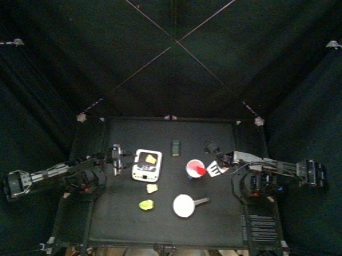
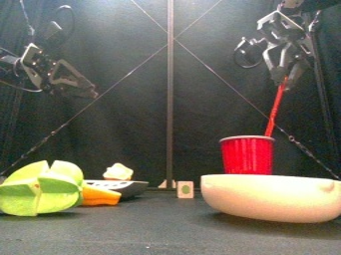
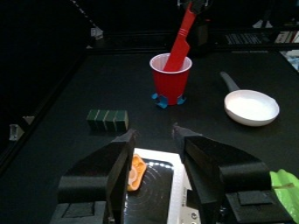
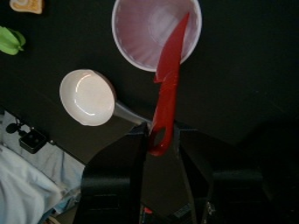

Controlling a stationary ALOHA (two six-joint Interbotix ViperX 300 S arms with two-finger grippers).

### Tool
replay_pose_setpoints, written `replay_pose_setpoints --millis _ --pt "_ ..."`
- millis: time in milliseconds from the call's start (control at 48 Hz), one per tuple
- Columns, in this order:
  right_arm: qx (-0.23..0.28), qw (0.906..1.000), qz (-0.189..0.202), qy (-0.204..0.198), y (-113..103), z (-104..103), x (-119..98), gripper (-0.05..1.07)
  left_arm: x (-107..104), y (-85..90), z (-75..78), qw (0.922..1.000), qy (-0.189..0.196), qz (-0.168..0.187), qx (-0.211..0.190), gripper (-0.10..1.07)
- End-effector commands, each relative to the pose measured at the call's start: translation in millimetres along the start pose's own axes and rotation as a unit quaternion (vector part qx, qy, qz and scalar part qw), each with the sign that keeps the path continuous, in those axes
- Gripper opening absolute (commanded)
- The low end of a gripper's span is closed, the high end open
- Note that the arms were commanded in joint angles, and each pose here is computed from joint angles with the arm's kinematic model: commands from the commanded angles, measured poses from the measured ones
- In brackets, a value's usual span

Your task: Place knife in cup

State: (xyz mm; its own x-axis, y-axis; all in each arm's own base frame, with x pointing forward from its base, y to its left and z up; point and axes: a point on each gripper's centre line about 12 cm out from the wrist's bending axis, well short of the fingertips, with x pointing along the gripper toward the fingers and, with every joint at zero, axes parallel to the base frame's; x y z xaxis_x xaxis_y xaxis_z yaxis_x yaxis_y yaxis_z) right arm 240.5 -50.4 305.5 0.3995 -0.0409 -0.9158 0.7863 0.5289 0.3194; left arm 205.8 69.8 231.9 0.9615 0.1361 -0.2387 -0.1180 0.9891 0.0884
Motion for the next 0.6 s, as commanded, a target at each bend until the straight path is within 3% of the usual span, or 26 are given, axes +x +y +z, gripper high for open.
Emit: replay_pose_setpoints --millis 0,167,354,583 --pt "-0.006 0.9991 0.016 -0.039 4.8 9.5 -17.9 0.68 0.8 1.0 4.9 1.0000 -0.006 0.000 0.001 0.79" --pt "-0.009 0.9973 0.008 -0.073 0.5 15.9 -27.2 0.68 0.8 0.6 4.9 1.0000 -0.006 -0.001 0.001 0.79" --pt "0.008 0.9961 -0.009 -0.087 -9.1 20.9 -23.3 0.68 0.8 0.6 4.9 1.0000 -0.006 -0.001 0.002 0.79" --pt "0.004 0.9940 0.014 -0.108 -7.2 23.3 -14.0 0.68 0.8 0.6 4.9 1.0000 -0.006 -0.001 0.002 0.79"
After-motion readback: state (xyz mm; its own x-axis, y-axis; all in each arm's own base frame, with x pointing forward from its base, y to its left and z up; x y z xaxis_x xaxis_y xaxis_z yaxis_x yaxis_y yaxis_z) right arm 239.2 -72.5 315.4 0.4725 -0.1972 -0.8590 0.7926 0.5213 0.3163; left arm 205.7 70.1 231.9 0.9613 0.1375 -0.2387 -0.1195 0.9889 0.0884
